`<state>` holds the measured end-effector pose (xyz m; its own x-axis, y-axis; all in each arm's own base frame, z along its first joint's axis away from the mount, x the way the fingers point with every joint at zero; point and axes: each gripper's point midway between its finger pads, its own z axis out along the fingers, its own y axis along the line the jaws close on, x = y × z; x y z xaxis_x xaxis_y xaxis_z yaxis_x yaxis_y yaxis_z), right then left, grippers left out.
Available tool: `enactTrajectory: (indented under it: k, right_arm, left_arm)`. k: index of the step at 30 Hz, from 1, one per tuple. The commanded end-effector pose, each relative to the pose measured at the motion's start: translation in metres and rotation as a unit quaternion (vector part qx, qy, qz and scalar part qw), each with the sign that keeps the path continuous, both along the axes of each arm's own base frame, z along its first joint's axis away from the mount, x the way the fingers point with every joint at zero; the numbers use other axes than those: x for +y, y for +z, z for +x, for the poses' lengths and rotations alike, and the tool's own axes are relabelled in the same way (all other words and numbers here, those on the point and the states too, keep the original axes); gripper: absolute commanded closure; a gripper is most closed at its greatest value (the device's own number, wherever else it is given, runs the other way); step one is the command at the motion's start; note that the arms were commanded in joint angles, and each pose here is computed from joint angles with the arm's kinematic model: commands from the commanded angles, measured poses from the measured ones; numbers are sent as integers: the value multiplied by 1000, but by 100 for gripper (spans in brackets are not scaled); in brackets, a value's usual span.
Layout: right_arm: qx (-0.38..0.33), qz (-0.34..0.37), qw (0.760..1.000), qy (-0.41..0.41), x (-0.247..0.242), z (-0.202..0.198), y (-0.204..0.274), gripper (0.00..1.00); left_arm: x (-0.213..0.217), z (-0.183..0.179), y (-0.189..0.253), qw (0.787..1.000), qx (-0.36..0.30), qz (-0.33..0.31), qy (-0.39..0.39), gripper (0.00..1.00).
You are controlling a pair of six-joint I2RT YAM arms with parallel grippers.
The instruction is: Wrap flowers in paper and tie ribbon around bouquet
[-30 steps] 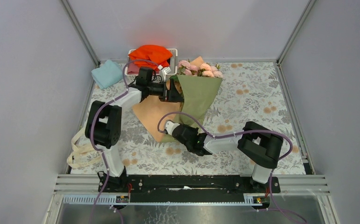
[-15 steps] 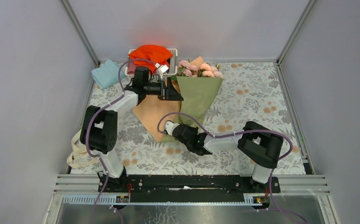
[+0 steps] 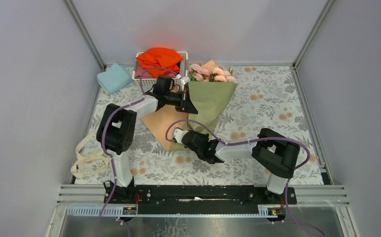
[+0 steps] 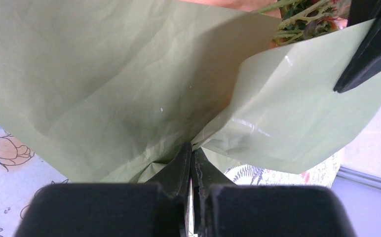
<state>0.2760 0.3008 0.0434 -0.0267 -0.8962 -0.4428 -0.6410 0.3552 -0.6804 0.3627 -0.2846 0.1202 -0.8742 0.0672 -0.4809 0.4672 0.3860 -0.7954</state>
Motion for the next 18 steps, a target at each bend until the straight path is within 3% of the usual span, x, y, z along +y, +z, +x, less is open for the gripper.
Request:
enactTrajectory:
  k: [1,6,8,14,18]
  right_arm:
    - [-11,37,999,-7,11,7,30,90]
    - [24,110,993,-45,4,-8,36,46]
    - [44,145,986,-64,-1,-16,35,38]
    - [140,260,954,-59,-1,-50,48,33]
    - [229,379,894,-74,-4,-53,69,38]
  left_arm:
    - [10,23,0,999,-26,14,25,100]
    - [29,28,-39,997,3,57,47,100]
    - [30,24,-50,997,18,62,44,100]
    - [35,24,-64,995,15,86,46,100]
    - [40,25,-70,994,6,101,49,100]
